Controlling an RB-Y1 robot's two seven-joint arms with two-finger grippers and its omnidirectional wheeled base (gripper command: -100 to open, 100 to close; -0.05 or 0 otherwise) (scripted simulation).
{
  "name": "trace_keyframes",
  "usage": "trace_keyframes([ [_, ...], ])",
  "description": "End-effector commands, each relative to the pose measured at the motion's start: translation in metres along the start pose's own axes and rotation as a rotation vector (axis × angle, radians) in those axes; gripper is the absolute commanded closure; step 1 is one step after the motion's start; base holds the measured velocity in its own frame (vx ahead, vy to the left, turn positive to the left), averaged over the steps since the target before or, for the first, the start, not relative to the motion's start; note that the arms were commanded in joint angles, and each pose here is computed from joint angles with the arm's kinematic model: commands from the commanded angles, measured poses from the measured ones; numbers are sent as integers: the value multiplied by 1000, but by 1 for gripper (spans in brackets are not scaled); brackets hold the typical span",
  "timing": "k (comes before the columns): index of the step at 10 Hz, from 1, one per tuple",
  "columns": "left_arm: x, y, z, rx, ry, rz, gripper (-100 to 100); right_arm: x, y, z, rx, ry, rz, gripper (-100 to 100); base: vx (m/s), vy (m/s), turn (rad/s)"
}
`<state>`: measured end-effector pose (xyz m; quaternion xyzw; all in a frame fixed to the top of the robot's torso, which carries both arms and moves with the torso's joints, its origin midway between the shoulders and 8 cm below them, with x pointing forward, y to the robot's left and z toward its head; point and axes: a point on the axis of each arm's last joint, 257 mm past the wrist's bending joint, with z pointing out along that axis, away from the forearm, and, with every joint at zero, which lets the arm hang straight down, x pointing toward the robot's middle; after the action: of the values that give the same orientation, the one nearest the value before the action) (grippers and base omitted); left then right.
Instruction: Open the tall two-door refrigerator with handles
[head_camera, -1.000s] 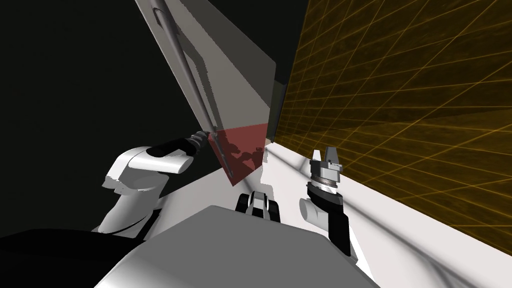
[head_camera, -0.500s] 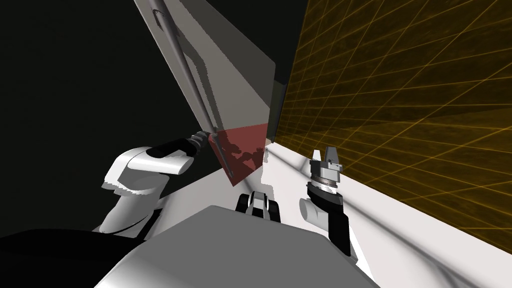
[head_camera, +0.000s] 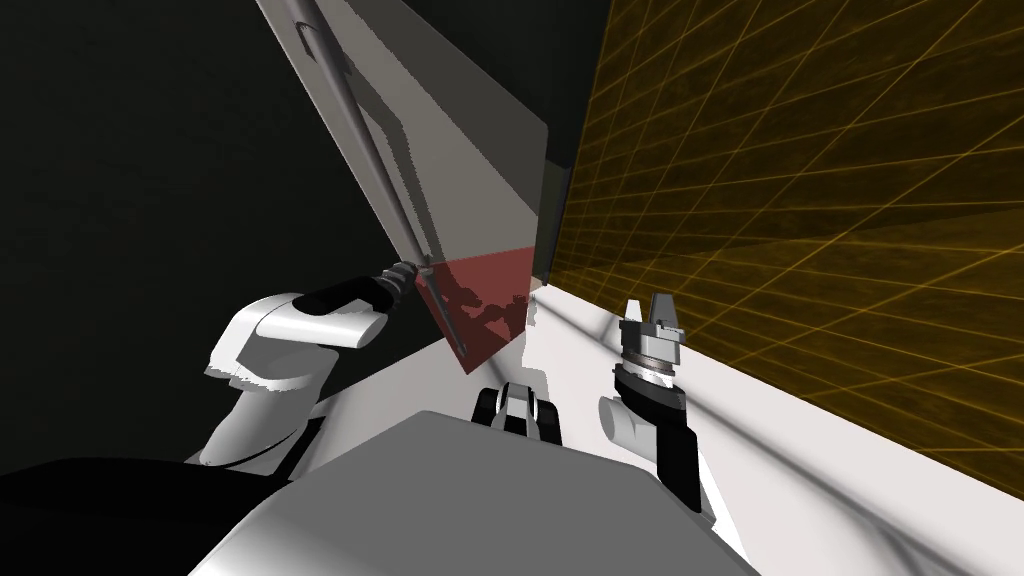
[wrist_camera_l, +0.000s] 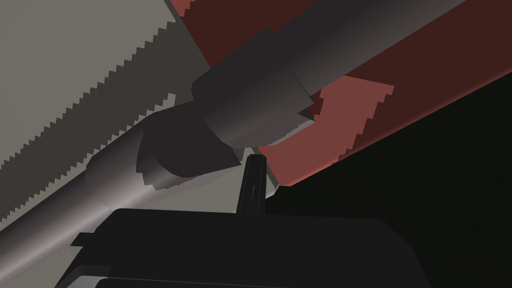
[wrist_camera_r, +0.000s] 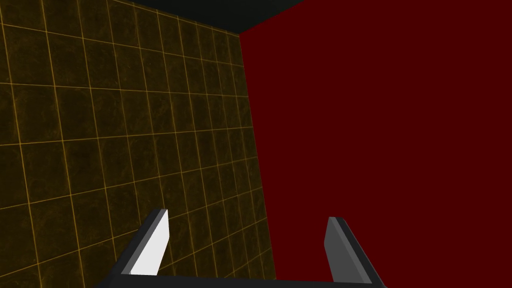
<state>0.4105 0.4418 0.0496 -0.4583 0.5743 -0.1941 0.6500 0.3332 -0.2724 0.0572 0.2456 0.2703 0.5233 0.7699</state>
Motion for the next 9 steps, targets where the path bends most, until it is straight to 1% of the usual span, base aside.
trace_keyframes([
  [1, -1, -4, -3, 8, -2, 7, 100, 0, 0, 0, 0, 0, 0, 0, -8, -23, 18],
  [2, -4, 5, 2, -18, -5, 5, -100, 0, 0, 0, 0, 0, 0, 0, -6, -2, -13],
  [5, -13, 16, 14, -61, -10, 12, -100, 0, 0, 0, 0, 0, 0, 0, -19, 4, -29],
  [7, -19, 12, 17, -64, -12, 29, -100, 0, 0, 0, 0, 0, 0, 0, -45, 12, -80],
  [9, -25, 3, 17, -58, -13, 51, -100, 0, 0, 0, 0, 0, 0, 0, -22, 21, -94],
])
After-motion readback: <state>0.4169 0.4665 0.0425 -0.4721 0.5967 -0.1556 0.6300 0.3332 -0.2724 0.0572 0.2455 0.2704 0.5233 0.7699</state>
